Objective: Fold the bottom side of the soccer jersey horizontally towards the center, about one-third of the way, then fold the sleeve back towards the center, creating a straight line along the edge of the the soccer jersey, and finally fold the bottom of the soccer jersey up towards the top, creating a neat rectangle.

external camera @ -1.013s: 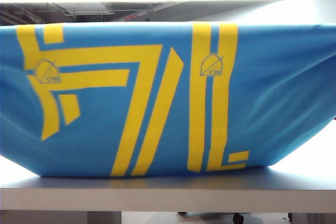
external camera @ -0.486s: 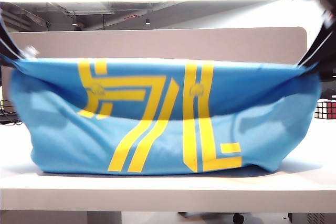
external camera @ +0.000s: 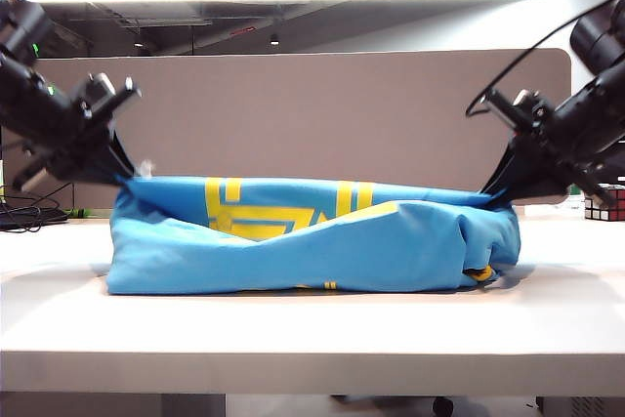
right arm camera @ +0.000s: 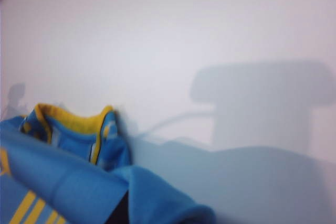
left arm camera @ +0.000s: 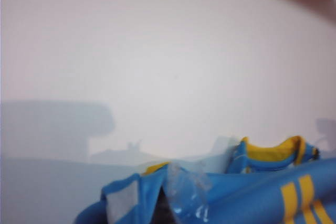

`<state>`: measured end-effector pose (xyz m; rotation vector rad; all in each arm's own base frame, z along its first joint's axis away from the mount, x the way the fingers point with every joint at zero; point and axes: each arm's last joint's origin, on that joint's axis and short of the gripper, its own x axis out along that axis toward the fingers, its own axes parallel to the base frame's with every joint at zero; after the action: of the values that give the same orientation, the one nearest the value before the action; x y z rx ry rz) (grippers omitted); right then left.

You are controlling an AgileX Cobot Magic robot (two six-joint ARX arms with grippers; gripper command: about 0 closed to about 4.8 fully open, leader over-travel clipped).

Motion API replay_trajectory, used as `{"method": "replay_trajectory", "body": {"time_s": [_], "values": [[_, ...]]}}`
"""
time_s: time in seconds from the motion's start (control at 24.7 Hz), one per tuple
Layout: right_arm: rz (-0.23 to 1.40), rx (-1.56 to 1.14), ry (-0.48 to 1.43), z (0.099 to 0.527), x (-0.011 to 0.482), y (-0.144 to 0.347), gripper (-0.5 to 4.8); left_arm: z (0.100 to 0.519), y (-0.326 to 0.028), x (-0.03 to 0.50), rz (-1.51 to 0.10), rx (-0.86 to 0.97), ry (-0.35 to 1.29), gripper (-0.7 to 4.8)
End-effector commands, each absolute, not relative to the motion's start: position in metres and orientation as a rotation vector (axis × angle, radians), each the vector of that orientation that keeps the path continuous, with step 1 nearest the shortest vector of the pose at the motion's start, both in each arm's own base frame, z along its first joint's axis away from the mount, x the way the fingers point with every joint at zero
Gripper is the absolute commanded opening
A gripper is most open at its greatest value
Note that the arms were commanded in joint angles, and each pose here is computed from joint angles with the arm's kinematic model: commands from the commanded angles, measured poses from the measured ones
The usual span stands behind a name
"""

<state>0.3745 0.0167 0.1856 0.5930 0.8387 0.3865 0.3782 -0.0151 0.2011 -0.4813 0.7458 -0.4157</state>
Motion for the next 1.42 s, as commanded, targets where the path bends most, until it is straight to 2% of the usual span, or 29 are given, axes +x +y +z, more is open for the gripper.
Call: {"method": "replay_trajectory", "body": {"time_s": [0.04,0.12,0.16,0.28,0.41,0.53,0.61,0.65,0.69,0.73,0.81,0.93,1.01,1.22,1.42], "values": [[0.422,0.574,0.746,0.19,0.399,0.016,1.39,0.19,-0.014,0.395,-0.411,-0.467,0.731,0.97],[0.437,0.561,0.675,0.197,0.407,0.013,2.07,0.186,-0.011,0.399,-0.402,-0.451,0.712,1.77],[0.44,0.553,0.643,0.201,0.409,0.012,2.17,0.185,-0.009,0.399,-0.385,-0.441,0.707,1.89],[0.471,0.545,0.558,0.217,0.416,0.007,2.16,0.186,-0.003,0.4,-0.365,-0.409,0.684,1.91],[0.528,0.59,0.57,0.226,0.415,0.004,2.16,0.19,0.005,0.397,-0.401,-0.451,0.691,1.93],[0.616,0.659,0.664,0.225,0.408,0.007,2.02,0.195,0.008,0.388,-0.46,-0.512,0.757,1.92],[0.645,0.625,0.76,0.22,0.398,0.015,1.33,0.201,0.006,0.376,-0.49,-0.468,0.811,1.9],[0.646,0.565,0.807,0.219,0.391,0.022,0.68,0.205,0.004,0.368,-0.495,-0.44,0.823,1.83],[0.645,0.533,0.828,0.22,0.387,0.026,0.45,0.208,0.003,0.361,-0.499,-0.431,0.821,1.83],[0.637,0.452,0.862,0.224,0.378,0.035,0.39,0.216,0.003,0.347,-0.501,-0.426,0.804,1.76],[0.636,0.354,0.865,0.239,0.36,0.048,0.37,0.23,0.003,0.322,-0.497,-0.409,0.76,1.14],[0.641,0.315,0.789,0.256,0.334,0.053,-0.05,0.245,0.004,0.294,-0.496,-0.382,0.697,0.37],[0.608,0.296,0.707,0.272,0.303,0.051,-0.05,0.26,0.003,0.267,-0.502,-0.359,0.631,-0.06],[0.546,0.253,0.604,0.283,0.245,0.043,-0.05,0.274,0.0,0.216,-0.466,-0.304,0.514,-0.06],[0.429,0.206,0.495,0.277,0.188,0.032,-0.05,0.266,-0.002,0.162,-0.406,-0.258,0.397,-0.06]]}}
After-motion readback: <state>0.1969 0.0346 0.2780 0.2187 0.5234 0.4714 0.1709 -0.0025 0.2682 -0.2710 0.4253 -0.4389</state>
